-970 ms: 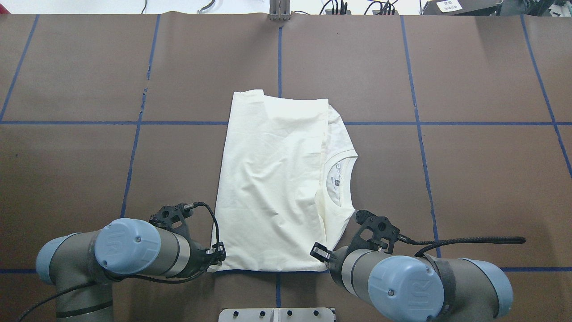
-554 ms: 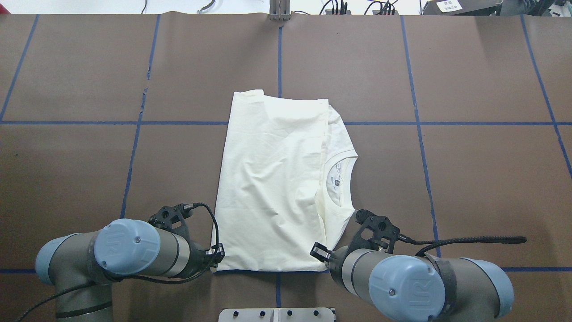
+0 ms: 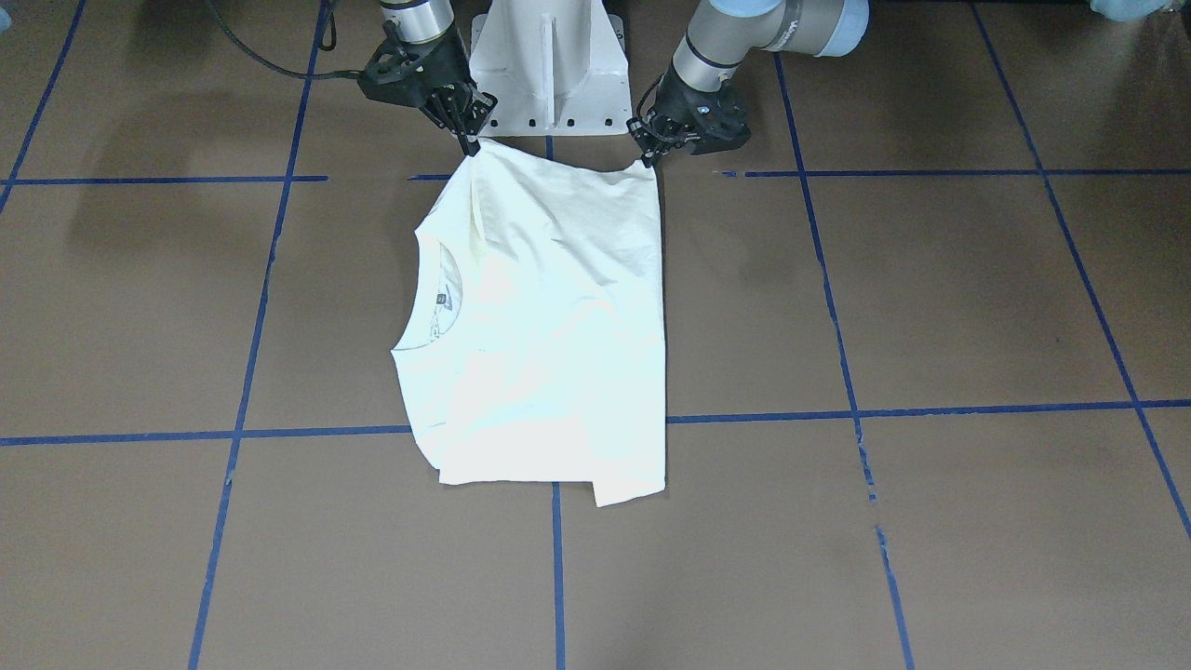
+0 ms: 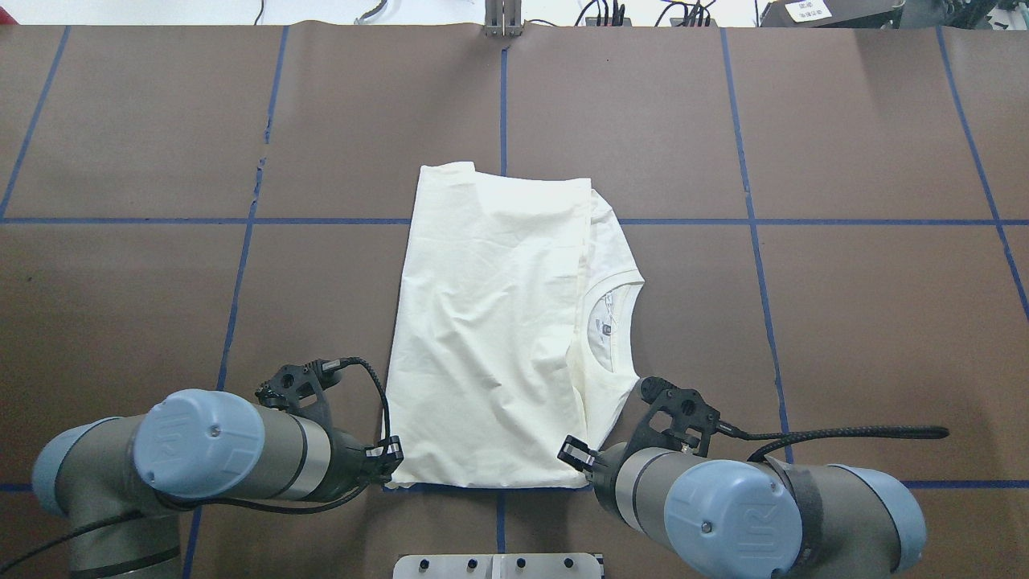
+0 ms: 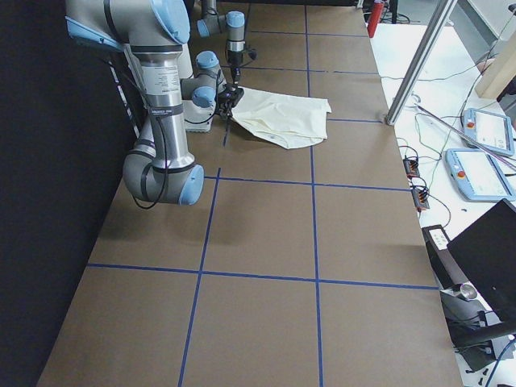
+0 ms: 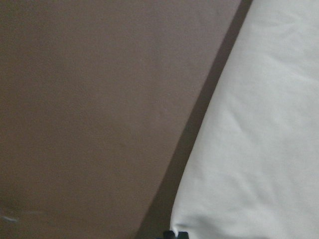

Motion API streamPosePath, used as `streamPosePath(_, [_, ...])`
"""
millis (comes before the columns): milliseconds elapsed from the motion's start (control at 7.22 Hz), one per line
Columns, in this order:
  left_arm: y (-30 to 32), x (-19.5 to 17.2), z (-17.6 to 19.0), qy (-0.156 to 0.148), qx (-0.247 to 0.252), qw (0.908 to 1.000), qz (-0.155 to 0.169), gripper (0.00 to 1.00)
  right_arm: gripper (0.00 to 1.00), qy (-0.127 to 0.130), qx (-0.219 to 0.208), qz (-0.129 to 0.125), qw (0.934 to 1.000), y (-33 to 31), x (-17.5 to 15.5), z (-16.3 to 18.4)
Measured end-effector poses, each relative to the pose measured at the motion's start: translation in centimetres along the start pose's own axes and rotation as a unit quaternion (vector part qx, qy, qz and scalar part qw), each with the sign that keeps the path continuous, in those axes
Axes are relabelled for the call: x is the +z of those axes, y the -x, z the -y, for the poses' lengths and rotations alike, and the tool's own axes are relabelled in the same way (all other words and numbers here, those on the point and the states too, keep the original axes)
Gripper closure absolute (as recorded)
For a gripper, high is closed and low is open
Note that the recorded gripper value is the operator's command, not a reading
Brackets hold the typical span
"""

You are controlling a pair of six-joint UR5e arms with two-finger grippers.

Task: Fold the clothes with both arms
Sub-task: 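Grasp the near edge with both grippers and lift it toward the far edge, then fold the near half over onto the far half with both grippers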

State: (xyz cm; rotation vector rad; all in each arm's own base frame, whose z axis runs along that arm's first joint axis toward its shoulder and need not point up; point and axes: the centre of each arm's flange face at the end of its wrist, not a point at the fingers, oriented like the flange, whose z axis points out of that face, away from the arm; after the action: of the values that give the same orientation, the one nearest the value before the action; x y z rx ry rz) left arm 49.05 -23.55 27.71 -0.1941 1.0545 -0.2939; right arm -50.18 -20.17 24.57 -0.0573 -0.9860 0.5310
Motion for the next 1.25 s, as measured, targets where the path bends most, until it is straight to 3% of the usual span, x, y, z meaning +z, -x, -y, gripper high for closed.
streamPosePath(416, [-1.0,-6.9,-2.0,0.008,0.001,0.9998,-0.018,1.0,1.0,0.018,-0.007,0.01,0.9998,-0.5,-1.7,-1.4])
streamPosePath(693, [-1.8,-8.1,-1.9,0.005,-0.009,0.9996,-0.026,1.0,1.0,0.021,0.0,0.036,0.9991,0.3,-4.6,-0.6])
streamPosePath(970, [-5.1,-7.6,3.8,-0.046,-0.015,0.9982,-0.037,1.0,1.0,-0.025,0.021,0.063,0.9975,3.7,-5.2,5.1])
streamPosePath(1247, [-8.3,-6.0,13.5,-0.115,0.008,0.9931,-0.018,1.0,1.0,-0.065,0.039,0.053,0.9957,8.1,-3.3,13.4])
